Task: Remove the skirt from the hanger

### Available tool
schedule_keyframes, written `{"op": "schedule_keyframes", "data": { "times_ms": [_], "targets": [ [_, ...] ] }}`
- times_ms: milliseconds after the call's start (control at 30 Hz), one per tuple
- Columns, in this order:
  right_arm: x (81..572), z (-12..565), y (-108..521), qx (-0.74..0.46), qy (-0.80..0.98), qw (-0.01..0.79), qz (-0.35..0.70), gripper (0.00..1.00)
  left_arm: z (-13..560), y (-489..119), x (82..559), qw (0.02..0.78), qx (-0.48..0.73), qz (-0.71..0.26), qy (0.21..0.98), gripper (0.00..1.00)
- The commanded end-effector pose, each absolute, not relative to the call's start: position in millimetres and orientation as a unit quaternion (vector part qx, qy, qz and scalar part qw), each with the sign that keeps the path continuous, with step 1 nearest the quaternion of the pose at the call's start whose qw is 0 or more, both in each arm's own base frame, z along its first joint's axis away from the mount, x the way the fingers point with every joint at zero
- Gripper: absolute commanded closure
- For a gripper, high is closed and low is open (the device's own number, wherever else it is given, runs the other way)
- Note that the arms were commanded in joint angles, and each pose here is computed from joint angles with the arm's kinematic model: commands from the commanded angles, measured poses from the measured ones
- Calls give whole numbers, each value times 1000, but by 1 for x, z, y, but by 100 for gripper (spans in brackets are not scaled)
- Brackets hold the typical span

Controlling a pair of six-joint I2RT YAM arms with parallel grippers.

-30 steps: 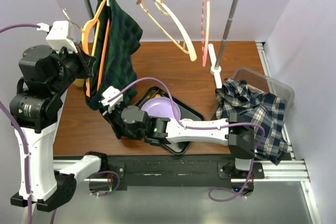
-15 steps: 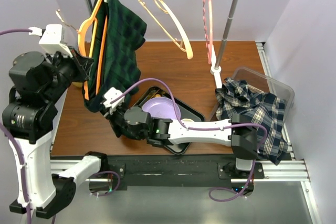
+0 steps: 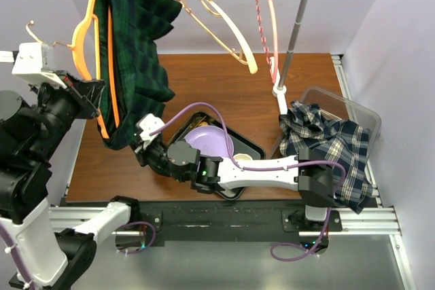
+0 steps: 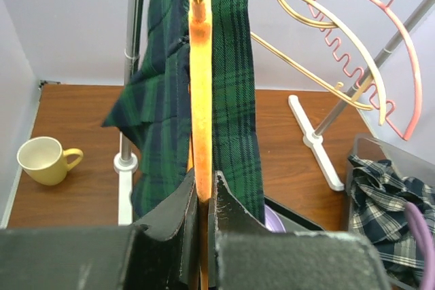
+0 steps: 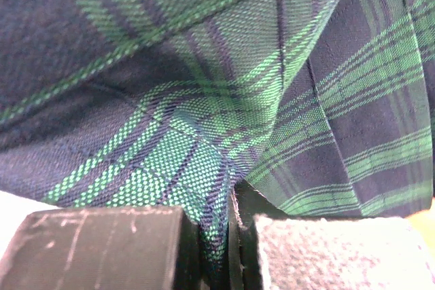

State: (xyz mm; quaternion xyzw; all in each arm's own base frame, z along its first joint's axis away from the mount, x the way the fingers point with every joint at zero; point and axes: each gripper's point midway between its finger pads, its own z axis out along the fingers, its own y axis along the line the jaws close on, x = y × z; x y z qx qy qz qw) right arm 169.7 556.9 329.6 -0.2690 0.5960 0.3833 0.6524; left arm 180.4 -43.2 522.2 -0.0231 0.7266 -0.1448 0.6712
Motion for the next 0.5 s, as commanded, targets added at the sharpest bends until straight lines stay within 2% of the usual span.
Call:
{"op": "schedule_keyframes", "data": {
  "times_ms": [0,467],
  "targets": [
    [221,231,539,-286,683,625,248,100,604,-36,133,774,-32,-188,603,100],
    [235,176,546,-315,704,600,211,100,615,-33,161,774,-51,-173,607,100]
  ]
}}
